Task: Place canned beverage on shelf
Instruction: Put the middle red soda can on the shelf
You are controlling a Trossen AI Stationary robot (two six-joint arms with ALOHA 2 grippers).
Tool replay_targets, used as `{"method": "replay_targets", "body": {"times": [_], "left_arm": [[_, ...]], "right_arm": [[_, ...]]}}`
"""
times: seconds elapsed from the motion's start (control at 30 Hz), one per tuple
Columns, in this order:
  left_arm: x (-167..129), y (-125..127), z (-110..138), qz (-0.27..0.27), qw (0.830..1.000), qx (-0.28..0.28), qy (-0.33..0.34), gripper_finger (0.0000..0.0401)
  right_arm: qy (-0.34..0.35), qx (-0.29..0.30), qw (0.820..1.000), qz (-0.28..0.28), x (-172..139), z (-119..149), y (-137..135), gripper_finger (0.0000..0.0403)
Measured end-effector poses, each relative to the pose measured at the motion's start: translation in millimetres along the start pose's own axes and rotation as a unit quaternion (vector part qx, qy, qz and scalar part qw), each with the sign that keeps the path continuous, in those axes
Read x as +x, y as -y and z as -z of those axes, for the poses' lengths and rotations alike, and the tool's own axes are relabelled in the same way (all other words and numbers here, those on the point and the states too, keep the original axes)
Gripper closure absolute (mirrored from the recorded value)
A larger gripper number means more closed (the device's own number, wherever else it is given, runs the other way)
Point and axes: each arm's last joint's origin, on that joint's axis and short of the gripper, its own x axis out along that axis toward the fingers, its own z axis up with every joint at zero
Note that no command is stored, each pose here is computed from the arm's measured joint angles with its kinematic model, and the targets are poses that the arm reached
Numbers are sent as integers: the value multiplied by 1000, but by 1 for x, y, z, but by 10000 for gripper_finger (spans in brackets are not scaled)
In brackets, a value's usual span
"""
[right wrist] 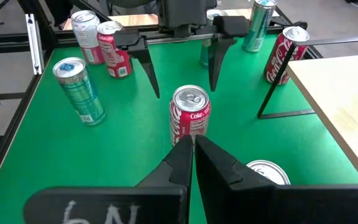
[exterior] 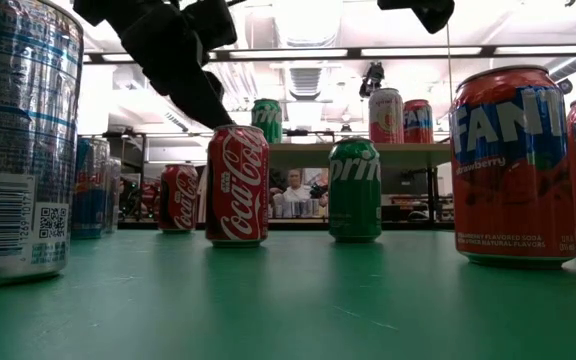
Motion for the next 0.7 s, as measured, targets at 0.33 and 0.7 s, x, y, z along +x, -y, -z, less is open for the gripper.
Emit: {"method": "replay_targets", "body": {"times": [0.33,0.7], "left_arm": [[13,0,2,-2,1000,-1,-9,15],[22,0,2,-2,1000,5,-12,15]], "right_arm": [[-1,0,1000,-2,0,0,0,392],[-22,2,998,-60,-5,2,-2,392]]}}
